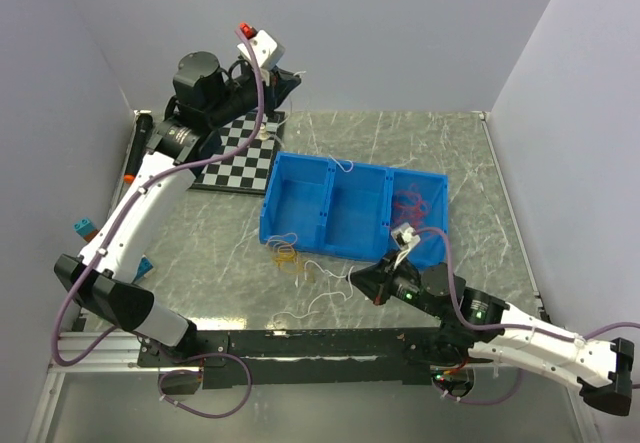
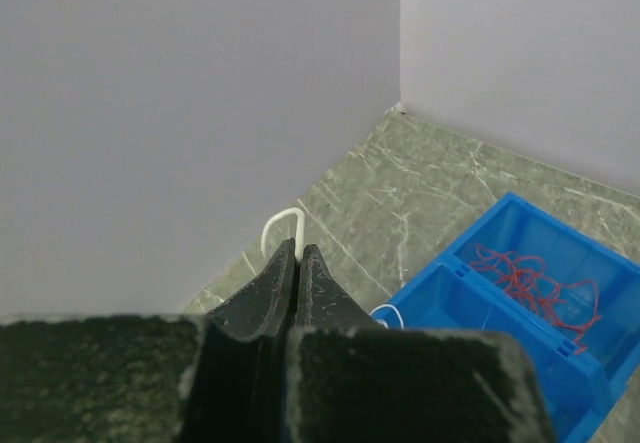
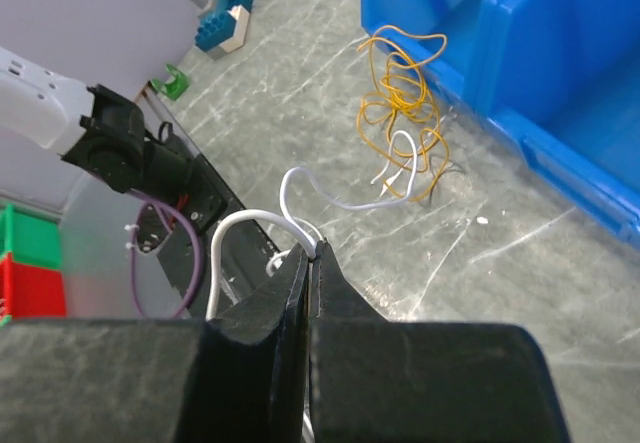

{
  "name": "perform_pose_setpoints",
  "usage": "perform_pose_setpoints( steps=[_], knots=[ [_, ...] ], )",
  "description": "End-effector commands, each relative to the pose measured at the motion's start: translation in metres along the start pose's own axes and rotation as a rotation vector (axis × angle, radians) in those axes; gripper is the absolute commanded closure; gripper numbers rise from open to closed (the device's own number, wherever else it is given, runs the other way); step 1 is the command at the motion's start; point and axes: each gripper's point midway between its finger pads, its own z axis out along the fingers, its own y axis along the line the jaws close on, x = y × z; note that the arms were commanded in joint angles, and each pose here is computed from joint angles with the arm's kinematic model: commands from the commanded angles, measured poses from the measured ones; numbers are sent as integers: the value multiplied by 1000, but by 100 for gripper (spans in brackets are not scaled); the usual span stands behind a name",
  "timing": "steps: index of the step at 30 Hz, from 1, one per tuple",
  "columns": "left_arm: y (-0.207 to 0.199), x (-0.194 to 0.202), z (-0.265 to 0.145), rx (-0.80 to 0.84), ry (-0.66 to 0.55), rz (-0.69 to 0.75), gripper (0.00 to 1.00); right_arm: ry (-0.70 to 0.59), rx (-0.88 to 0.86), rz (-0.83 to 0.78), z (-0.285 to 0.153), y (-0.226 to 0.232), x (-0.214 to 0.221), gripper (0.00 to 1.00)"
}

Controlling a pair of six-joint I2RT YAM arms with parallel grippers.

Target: Untangle the cables

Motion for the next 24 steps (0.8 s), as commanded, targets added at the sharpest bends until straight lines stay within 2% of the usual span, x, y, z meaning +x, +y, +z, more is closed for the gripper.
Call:
perform_pose_setpoints(
  steps=[1,5,10,17,24],
  knots=[
    [-3,-56,-9,-3,-134,55,99,52,31,37,-4,-8,17,100],
    [-11,-77,-10,24,-179,59,99,102,67,48,-4,-17,35,100],
    [-44,-89,0,123,-195,54,99,114,104,66,-4,-25,52,100],
    [-102,-81,15,251,-173,75,99,96,107,77,-1,-23,57,100],
    [-116,-76,28,275,-165,68,99,115,98,73,4,-20,64,100]
  ],
)
